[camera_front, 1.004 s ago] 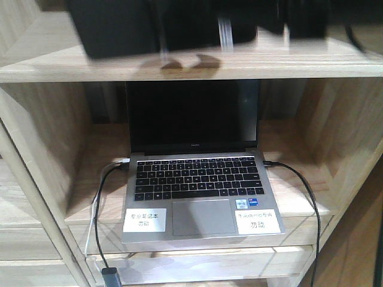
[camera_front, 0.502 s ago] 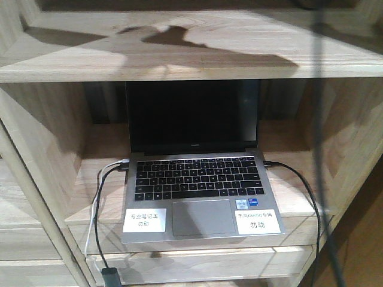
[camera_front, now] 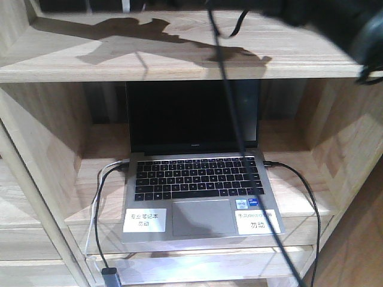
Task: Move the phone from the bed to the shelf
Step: 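Raise the held phone above the laptop toward the upper shelf, then lower the phone onto the upper shelf and open the right gripper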
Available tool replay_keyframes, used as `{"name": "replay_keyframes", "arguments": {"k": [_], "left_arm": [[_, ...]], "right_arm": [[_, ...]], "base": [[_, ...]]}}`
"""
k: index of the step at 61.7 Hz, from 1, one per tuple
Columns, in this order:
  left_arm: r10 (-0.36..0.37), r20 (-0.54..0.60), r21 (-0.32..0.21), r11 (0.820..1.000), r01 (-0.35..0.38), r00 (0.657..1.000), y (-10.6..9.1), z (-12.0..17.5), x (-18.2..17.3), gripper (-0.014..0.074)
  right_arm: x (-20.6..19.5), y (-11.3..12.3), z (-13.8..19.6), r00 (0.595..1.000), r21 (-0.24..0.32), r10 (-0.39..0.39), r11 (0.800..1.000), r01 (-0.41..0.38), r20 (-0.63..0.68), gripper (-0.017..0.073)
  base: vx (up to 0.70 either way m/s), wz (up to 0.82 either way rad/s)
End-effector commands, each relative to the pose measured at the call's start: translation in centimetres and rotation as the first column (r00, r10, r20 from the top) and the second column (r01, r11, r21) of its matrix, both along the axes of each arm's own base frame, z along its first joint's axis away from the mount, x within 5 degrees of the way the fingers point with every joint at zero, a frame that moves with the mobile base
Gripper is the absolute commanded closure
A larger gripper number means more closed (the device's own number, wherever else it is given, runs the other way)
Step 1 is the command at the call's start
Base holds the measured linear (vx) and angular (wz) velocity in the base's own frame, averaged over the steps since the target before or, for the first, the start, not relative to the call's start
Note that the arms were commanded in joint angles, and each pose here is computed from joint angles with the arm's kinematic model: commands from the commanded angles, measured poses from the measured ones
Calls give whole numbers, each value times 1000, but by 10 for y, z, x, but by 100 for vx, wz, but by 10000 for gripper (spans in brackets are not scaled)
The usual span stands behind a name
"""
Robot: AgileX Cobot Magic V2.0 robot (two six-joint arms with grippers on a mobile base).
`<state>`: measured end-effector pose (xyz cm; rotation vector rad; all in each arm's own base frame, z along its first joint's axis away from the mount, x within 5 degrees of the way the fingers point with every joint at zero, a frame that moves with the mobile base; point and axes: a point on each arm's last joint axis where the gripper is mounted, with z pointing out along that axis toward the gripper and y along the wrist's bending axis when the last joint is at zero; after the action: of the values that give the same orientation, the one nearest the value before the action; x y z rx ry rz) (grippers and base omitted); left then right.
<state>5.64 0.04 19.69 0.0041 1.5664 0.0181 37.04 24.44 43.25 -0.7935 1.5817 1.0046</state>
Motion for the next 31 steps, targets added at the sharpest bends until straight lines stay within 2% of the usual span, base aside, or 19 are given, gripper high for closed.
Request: {"name": "replay_keyframes", "arguments": {"k": [1,17,31], "left_arm": [[4,107,-18,1000,-2,994,0,16,-2,592],[4,107,-18,1000,-2,994,0,16,-2,592],[4,107,-18,1000,-2,994,0,16,-2,592]], "right_arm": [[-8,-6,29,998,94,-37,995,33,40,561],[6,0,10,999,78,-52,996,51,4,559],[14,1,1,997,79,-73,994,75,-25,512]], "base": [[0,0],[0,0],[0,0]]}}
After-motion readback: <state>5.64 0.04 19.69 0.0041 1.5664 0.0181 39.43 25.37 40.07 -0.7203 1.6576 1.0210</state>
